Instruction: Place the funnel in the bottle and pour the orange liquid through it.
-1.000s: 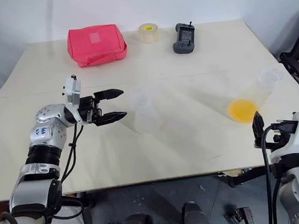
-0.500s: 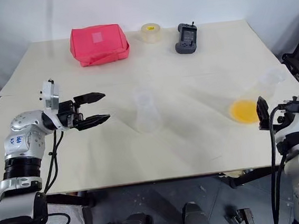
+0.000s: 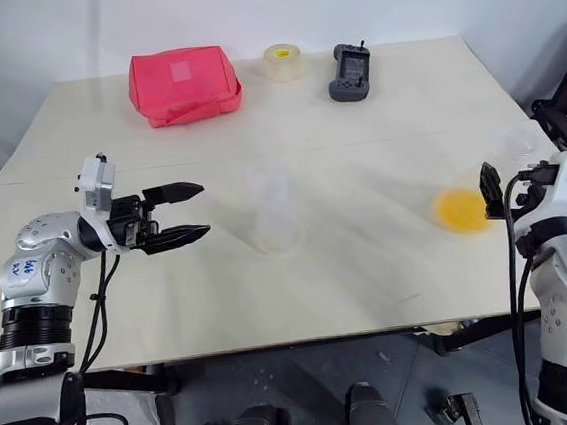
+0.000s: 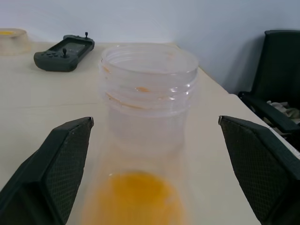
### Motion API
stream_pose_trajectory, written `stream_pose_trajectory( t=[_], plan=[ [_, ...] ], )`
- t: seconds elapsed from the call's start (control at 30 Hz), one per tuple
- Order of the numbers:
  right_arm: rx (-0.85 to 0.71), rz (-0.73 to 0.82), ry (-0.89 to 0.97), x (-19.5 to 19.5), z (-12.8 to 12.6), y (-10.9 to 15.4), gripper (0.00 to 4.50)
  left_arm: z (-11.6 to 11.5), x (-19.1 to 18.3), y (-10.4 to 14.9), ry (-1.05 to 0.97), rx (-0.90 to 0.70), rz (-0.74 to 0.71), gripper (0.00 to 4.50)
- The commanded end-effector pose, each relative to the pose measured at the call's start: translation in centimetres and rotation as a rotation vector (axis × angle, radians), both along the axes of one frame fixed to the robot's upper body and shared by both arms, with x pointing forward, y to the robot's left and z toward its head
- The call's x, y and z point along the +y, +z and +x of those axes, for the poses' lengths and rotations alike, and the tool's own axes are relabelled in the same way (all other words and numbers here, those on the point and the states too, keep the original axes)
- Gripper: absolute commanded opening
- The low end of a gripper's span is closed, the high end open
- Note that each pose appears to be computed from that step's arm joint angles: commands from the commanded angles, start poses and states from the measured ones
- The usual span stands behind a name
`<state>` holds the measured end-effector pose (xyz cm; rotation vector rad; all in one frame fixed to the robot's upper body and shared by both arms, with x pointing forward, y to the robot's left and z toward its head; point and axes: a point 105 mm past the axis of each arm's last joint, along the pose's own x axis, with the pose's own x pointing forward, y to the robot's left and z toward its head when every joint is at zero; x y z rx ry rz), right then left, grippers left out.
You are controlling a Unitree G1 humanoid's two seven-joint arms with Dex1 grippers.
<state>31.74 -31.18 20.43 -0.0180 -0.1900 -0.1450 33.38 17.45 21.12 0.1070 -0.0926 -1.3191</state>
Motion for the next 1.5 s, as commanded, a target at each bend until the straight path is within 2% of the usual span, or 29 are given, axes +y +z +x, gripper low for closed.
stream_pose_trajectory(
  t=[0.03,0.2,0.23,0.3,0.4,0.43,0.73,0.9,1.03,1.2,1.33,1.5],
  plan=[
    [-0.065,-0.036,0.019,-0.1,0.7,1.9,4.5,-0.4,0.3,1.6,0.001,-0.059,-0.002,4.49],
    [-0.083,-0.014,0.029,-0.3,1.8,1.8,4.5,-0.3,0.2,2.1,0.003,-0.07,-0.004,4.49],
    [-0.089,-0.009,0.036,-0.2,1.9,1.9,4.1,-0.3,0.3,2.1,0.004,-0.071,-0.004,4.5],
    [-0.102,-0.008,0.057,0.5,1.8,2.2,3.65,-0.3,0.5,2.0,0.008,-0.07,0.004,4.5],
    [-0.132,-0.009,0.073,1.4,1.5,3.0,2.57,-0.4,0.8,1.8,0.012,-0.064,0.013,4.5],
    [-0.147,-0.007,0.079,1.7,1.3,3.5,2.43,-0.4,0.9,1.6,0.016,-0.062,0.021,4.5],
    [-0.208,-0.101,0.172,8.1,0.9,8.9,2.44,-0.1,1.4,1.3,-0.01,-0.075,0.025,4.5],
    [-0.169,-0.325,0.245,13.4,1.0,10.2,2.44,0.6,1.2,1.4,-0.028,-0.118,0.002,4.5],
    [-0.162,-0.441,0.285,16.0,1.1,10.4,2.44,0.8,0.9,1.4,-0.042,-0.141,-0.039,4.5],
    [-0.076,-0.772,0.323,19.0,2.1,8.7,2.44,0.4,0.2,1.0,-0.091,-0.107,-0.086,4.5],
    [-0.127,-0.992,0.277,19.9,2.8,9.1,2.44,0.2,-0.4,0.8,-0.117,-0.09,-0.094,4.5],
    [-0.156,-1.043,0.318,21.4,3.2,9.2,2.44,0.0,-0.6,0.7,-0.12,-0.08,-0.107,4.5]
  ],
)
